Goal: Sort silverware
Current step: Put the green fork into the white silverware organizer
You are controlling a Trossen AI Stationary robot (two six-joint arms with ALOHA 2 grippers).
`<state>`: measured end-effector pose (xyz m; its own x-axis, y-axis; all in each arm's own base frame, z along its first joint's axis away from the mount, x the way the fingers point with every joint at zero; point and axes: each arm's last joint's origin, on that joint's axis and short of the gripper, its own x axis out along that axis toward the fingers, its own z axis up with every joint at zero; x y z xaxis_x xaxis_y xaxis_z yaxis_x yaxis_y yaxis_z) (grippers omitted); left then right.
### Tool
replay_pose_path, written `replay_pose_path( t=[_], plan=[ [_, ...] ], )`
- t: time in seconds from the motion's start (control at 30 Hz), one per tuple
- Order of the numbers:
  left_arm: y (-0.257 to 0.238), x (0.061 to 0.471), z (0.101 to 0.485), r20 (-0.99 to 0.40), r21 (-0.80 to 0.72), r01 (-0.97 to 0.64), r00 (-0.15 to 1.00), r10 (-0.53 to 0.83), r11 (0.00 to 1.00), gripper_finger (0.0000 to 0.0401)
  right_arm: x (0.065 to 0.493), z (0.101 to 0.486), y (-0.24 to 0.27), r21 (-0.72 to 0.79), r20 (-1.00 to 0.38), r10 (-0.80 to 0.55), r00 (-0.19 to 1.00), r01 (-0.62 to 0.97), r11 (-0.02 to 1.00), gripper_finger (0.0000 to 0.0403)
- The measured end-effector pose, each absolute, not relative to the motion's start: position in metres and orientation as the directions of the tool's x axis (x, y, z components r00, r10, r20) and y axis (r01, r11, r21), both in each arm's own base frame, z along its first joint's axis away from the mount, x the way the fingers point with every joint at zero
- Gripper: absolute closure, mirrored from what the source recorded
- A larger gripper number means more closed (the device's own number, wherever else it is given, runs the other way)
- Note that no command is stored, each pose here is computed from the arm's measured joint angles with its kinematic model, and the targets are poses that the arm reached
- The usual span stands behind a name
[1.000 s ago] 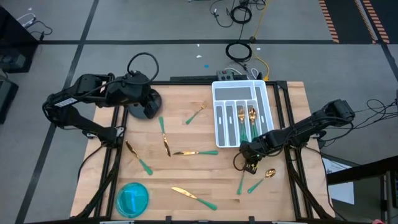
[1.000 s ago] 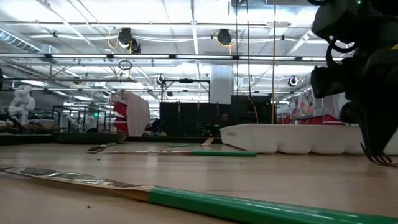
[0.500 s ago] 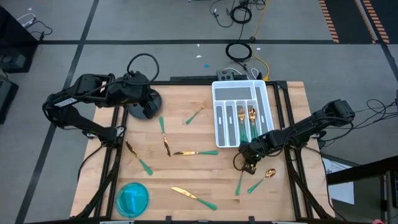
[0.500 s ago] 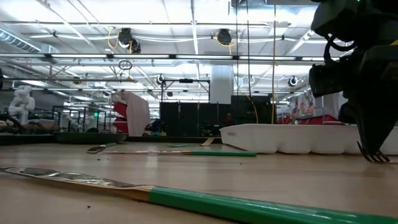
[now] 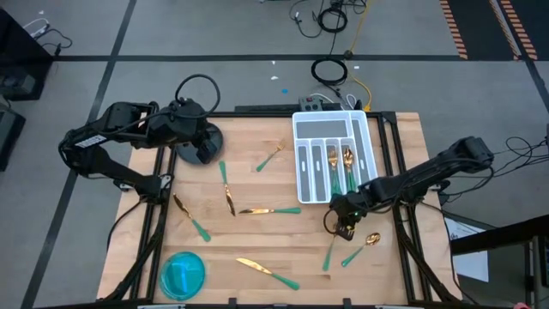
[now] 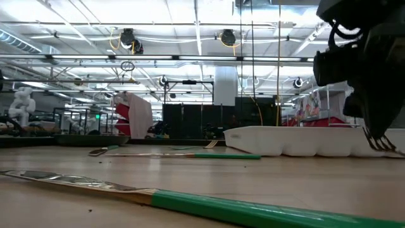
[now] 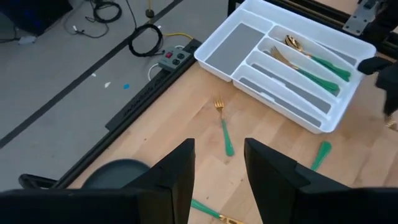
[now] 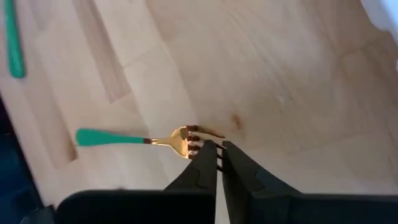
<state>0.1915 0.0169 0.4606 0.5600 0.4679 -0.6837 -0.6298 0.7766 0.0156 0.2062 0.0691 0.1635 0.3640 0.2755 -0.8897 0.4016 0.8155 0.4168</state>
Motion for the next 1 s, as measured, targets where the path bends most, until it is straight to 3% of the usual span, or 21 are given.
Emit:
replay_pose_path(
  t=[1.0],
  plan=[
    [0.018,0.189,0.459,-0.689,0.072,-0.631,0.529,0.496,0.772,0.0256,0.219,0.244,0.073,0.394,-0.890,0.273,0.365,0.315,0.864,0.0402]
  ],
)
